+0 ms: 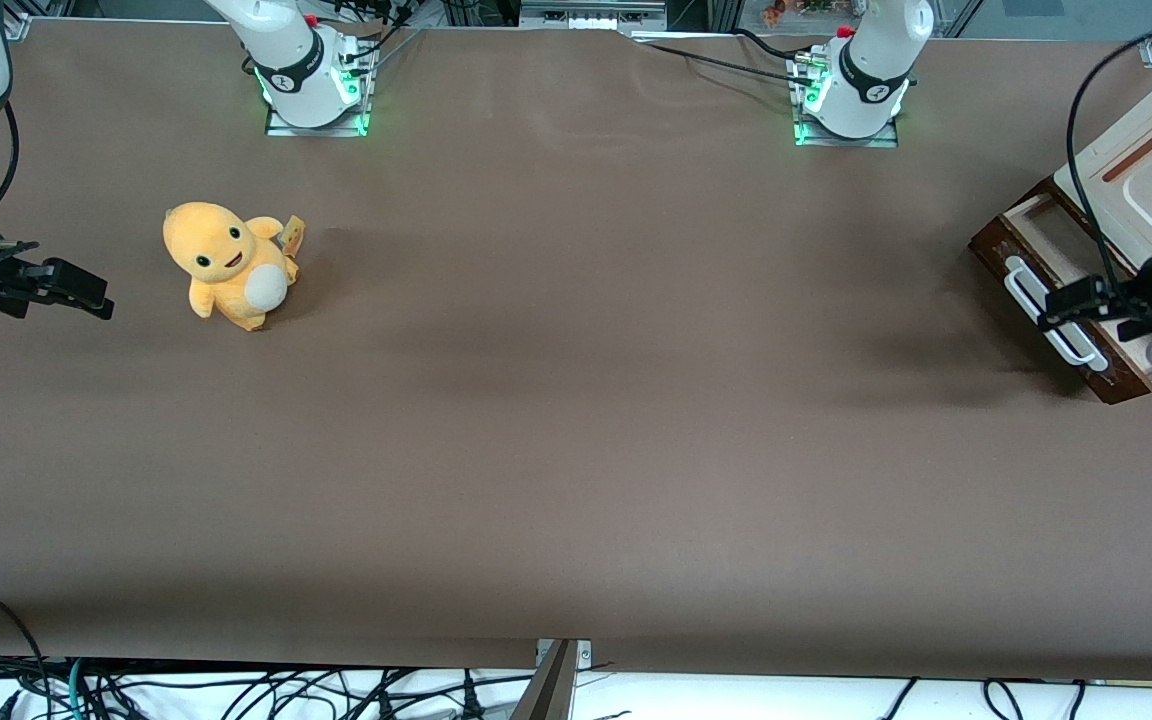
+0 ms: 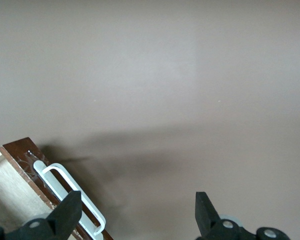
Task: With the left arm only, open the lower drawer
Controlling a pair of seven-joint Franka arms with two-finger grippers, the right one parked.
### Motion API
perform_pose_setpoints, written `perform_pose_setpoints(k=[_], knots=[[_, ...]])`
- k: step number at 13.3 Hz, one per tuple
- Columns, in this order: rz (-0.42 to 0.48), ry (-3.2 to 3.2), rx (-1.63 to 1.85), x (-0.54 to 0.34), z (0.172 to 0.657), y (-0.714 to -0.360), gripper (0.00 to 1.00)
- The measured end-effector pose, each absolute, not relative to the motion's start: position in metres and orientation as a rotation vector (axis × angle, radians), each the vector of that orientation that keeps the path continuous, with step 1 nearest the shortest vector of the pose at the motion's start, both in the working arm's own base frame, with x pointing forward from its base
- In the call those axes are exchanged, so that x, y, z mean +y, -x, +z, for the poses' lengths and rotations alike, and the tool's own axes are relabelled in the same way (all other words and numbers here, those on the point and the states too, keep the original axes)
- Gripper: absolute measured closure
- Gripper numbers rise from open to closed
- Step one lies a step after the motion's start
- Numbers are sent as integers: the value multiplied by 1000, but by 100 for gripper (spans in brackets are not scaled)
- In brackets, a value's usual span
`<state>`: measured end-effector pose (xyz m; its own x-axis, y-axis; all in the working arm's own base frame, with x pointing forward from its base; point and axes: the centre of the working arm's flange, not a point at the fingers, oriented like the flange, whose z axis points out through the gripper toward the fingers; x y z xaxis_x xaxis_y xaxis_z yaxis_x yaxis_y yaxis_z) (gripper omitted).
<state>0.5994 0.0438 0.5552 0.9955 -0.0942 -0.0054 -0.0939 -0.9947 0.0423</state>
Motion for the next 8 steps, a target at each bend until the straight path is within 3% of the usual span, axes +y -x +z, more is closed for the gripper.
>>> perform_pose_setpoints(k=[4,8], knots=[[-6,-3098,-210,21,572,-575,0],[-33,-3096,-213,21,563,-573,0]])
